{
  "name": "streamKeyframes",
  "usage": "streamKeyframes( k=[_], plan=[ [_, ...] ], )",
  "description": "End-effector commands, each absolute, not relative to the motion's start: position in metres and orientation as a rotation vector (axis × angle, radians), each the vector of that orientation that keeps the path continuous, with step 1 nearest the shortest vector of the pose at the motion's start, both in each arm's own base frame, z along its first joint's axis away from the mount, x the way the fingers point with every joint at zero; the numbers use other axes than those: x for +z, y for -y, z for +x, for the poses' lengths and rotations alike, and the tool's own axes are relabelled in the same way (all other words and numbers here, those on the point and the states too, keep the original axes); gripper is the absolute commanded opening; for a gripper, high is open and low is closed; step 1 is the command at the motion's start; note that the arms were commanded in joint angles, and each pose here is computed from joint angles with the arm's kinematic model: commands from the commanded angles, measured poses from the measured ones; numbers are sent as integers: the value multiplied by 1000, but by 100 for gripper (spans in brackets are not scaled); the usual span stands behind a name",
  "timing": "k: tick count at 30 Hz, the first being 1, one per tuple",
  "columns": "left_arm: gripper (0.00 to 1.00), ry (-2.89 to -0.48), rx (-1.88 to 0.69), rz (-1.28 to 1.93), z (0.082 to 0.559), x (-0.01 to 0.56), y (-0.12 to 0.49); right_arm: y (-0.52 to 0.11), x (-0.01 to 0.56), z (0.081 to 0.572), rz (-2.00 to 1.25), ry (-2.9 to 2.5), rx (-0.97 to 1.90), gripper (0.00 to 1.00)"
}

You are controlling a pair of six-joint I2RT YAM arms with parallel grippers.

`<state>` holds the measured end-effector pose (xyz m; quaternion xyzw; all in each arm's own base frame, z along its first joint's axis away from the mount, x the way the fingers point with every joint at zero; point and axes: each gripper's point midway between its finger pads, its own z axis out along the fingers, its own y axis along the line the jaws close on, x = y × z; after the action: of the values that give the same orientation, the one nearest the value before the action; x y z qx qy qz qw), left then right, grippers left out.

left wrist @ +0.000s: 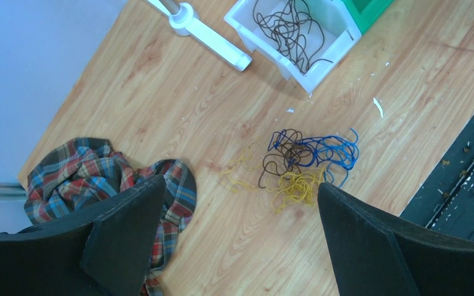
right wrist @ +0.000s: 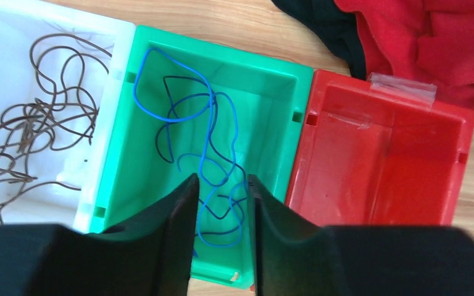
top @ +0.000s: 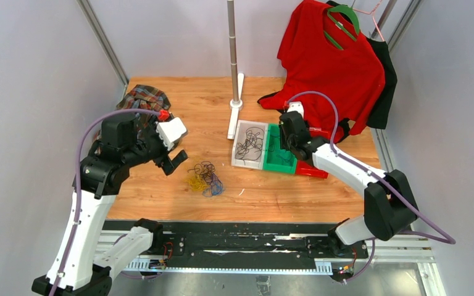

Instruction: Untangle the cables

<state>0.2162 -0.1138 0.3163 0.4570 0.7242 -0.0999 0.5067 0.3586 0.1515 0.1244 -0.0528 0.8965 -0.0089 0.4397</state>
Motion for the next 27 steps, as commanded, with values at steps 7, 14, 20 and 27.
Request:
streamKeyframes(
  k=[7, 14, 20, 27],
  plan=[
    [98, -1846, -269, 1242, 221, 274, 116, -157, 185, 360, -86, -2099, 113, 48],
    [94, -1908, -417, 1392, 227, 218, 132, -202, 201, 341, -137, -2021, 310, 51],
    [82, -1981, -472, 1509, 254, 161, 139, -226, 193, 323, -122, -1911, 526, 53],
    [79, -1979, -551, 1638, 279, 130, 151, -250, 205, 311, -227, -1855, 609, 54]
  ],
)
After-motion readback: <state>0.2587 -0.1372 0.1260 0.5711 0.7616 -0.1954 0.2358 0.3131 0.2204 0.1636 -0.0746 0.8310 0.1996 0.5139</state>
